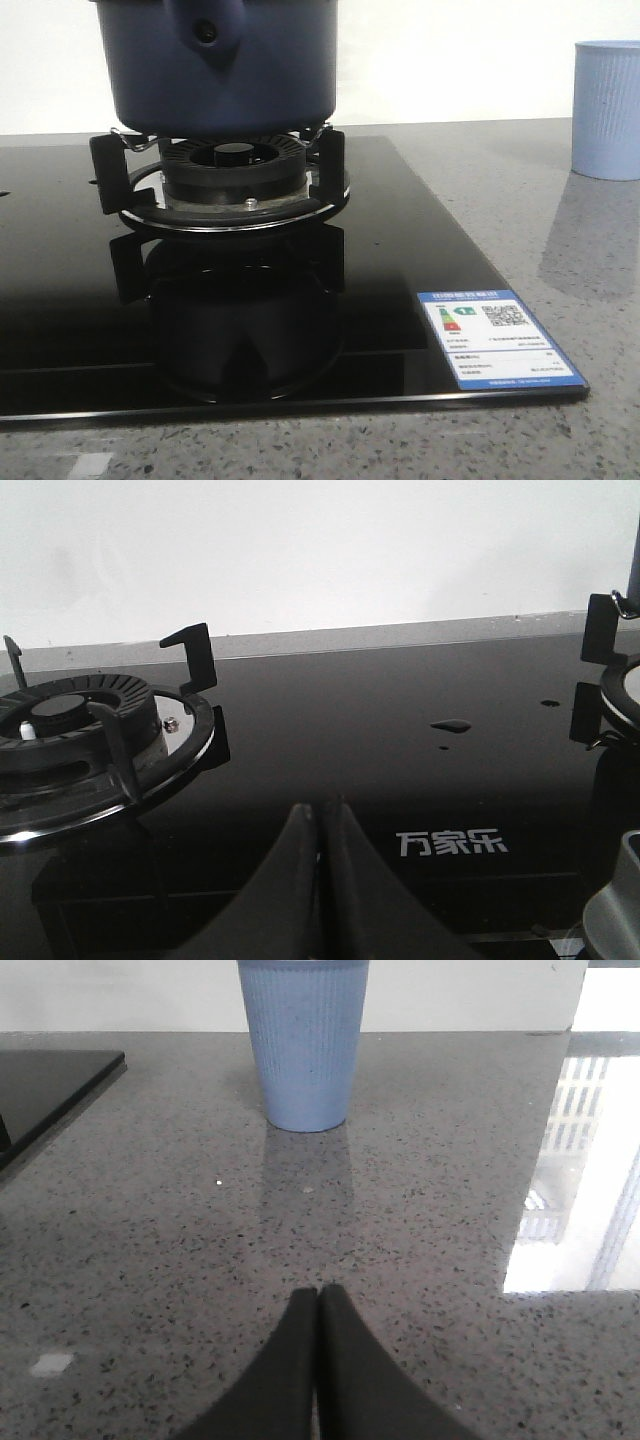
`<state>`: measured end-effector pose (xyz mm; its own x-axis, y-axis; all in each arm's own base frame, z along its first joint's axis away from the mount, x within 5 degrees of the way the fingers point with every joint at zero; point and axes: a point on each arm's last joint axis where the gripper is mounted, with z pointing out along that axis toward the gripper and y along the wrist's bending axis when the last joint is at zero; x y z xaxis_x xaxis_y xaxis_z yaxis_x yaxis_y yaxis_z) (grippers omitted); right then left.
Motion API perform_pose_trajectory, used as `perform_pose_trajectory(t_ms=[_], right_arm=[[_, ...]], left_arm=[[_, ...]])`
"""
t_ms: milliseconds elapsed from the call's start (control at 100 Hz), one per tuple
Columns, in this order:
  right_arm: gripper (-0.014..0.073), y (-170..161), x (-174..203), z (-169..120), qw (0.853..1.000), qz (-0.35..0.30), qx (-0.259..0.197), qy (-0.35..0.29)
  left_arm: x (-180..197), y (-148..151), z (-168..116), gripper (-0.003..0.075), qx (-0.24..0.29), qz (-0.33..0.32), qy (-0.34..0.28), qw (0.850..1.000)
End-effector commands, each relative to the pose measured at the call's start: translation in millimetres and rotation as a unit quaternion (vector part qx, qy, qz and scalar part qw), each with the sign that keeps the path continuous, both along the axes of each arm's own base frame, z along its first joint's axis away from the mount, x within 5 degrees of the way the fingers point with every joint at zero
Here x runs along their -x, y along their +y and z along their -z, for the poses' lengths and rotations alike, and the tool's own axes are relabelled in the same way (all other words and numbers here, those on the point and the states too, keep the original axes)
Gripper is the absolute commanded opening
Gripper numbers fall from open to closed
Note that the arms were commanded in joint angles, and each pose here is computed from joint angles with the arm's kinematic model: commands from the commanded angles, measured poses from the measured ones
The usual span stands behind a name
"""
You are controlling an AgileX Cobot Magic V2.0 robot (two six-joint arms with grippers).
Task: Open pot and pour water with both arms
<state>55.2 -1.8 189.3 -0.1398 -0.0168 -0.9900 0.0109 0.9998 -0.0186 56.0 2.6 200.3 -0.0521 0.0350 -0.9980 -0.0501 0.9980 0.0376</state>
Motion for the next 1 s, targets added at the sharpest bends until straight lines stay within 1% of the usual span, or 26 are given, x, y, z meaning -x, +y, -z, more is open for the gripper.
perform_pose_trajectory(t_ms=[0,640,990], right_arm=[[-0.0059,0.4,-0.3,0.3,0.999,-0.002,0.006,-0.035],[-0.0059,0.4,-0.3,0.3,0.999,-0.002,0.006,-0.035],[-0.0059,1.1,-0.5,-4.9,0.998,-0.005,0.006,-0.063]], left_arm=[[1.8,0.3,-5.2,-0.0020,0.005,-0.002,-0.047,0.999],[1.8,0.3,-5.2,-0.0020,0.005,-0.002,-0.047,0.999],[1.8,0.4,-6.3,-0.0020,0.005,-0.003,-0.053,0.999]])
